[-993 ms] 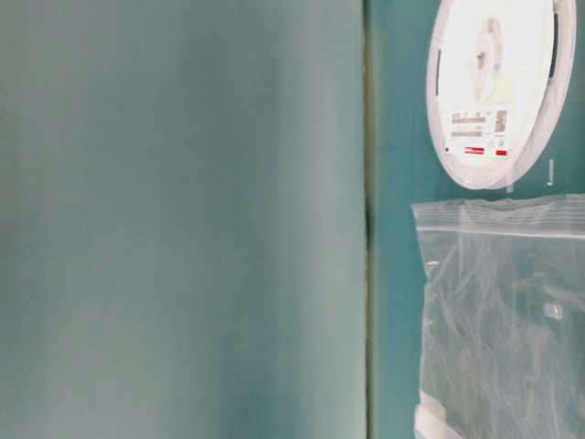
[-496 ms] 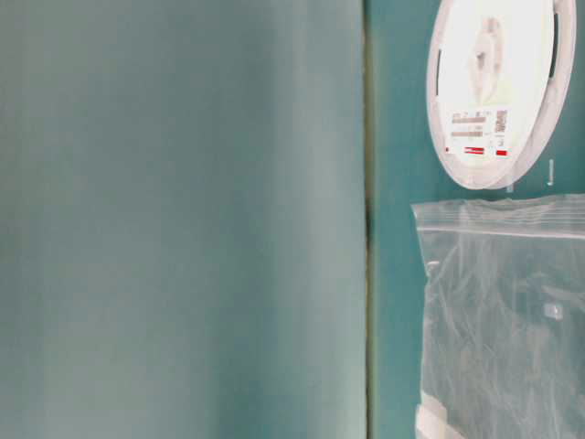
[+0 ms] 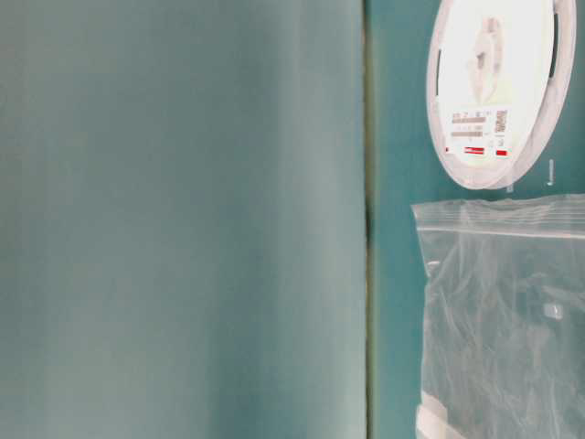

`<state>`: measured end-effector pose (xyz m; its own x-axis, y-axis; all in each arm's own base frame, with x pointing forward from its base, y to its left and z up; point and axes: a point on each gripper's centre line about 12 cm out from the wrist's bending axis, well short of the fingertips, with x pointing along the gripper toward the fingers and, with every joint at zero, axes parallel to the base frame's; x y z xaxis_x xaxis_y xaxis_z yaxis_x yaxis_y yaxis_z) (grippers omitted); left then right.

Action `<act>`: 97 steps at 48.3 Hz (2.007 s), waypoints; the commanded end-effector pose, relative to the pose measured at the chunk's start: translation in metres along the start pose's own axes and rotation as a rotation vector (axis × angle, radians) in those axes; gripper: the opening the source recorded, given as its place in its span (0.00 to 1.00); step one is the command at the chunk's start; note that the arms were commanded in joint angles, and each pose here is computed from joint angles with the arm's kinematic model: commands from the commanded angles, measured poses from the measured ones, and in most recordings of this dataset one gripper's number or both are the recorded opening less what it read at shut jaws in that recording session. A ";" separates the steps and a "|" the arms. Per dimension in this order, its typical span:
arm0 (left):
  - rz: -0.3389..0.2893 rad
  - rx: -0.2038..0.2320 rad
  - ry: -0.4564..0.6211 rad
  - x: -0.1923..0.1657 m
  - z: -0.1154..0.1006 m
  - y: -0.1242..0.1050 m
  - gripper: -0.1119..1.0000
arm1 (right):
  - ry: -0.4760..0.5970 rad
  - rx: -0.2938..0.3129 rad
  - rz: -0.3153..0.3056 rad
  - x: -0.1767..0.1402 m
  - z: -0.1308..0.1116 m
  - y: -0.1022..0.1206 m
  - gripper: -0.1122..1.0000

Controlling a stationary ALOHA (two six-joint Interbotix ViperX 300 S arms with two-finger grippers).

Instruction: Take out the reel from the clear zip bag.

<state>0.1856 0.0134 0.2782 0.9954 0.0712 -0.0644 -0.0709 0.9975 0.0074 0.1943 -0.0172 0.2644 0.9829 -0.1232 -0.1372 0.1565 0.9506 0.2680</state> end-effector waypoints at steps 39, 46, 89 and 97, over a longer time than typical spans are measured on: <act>-0.023 0.004 -0.029 0.001 0.012 -0.004 0.85 | -0.008 -0.027 0.006 0.002 0.006 0.002 0.95; -0.021 0.004 -0.031 0.001 0.012 -0.004 0.85 | -0.007 -0.027 0.006 0.002 0.005 0.003 0.95; -0.023 -0.007 -0.040 -0.001 0.014 -0.004 0.85 | 0.025 -0.060 0.038 0.002 0.001 0.007 0.95; -0.023 -0.007 -0.040 -0.001 0.014 -0.004 0.85 | 0.022 -0.097 0.045 0.000 0.002 0.008 0.95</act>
<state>0.1843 0.0097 0.2811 0.9972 0.0517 -0.0537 -0.0521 0.9986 -0.0048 0.1944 -0.0108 0.2614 0.9832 -0.0760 -0.1660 0.1093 0.9733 0.2018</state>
